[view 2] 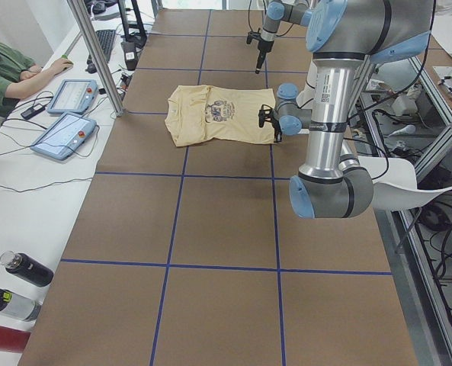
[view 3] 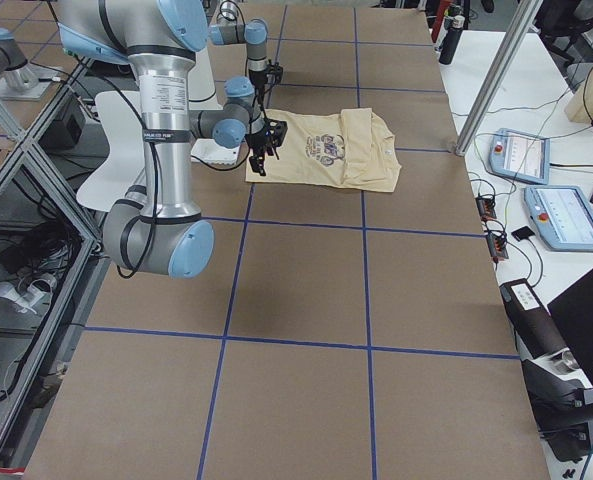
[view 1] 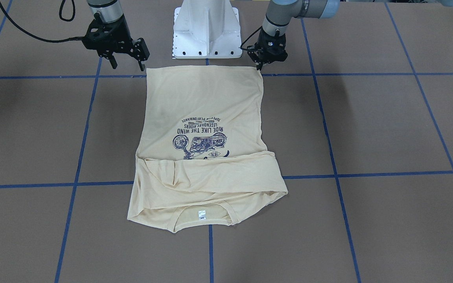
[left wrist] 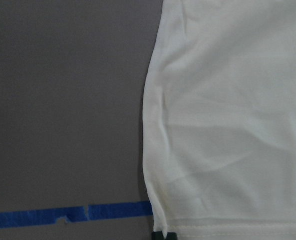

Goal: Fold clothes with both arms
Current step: 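Grasp the hem corners with both grippers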

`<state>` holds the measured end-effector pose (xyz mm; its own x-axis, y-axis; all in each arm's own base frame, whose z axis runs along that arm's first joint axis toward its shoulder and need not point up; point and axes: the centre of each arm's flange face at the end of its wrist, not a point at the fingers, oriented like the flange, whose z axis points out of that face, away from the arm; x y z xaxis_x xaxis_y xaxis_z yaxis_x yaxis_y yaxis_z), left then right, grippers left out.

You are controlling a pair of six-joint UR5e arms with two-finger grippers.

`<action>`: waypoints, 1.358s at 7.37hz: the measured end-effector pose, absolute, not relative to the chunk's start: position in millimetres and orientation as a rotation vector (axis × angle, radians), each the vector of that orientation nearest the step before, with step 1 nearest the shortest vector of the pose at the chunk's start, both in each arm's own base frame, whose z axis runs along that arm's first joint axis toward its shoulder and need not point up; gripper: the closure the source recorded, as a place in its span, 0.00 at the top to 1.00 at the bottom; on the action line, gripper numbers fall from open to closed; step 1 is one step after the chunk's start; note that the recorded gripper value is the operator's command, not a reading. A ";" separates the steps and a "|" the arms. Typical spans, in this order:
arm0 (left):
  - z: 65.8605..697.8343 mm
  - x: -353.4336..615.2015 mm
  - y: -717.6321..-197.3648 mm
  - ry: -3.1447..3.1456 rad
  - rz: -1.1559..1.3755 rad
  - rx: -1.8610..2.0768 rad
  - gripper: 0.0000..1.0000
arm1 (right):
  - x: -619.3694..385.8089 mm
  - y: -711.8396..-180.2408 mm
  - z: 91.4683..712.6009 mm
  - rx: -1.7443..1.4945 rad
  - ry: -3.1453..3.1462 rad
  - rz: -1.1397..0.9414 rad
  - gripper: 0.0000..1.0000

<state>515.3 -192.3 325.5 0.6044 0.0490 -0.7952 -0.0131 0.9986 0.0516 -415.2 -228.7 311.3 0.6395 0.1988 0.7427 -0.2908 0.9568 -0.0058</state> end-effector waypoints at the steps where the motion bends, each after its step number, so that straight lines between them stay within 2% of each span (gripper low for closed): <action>1: 323.3 515.1 -192.1 0.926 0.037 0.042 0.00 | -425.8 -217.0 315.9 0.129 -0.822 0.287 0.96; 3: 321.3 514.6 -192.1 0.930 0.037 0.041 0.00 | -450.3 -194.3 331.9 0.150 -0.791 0.289 0.55; 4: 320.7 514.4 -192.0 0.931 0.037 0.040 0.00 | -460.8 -183.9 338.9 0.152 -0.778 0.287 0.49; 10: 314.9 511.1 -190.7 0.945 0.041 0.033 0.00 | -484.0 -144.1 348.3 0.143 -0.771 0.274 0.49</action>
<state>511.1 -190.7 314.9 0.5852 0.0498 -0.8094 -0.0205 0.9987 0.0466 -484.0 -144.1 348.3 0.6842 0.1921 0.7035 -0.2958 0.9549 0.0270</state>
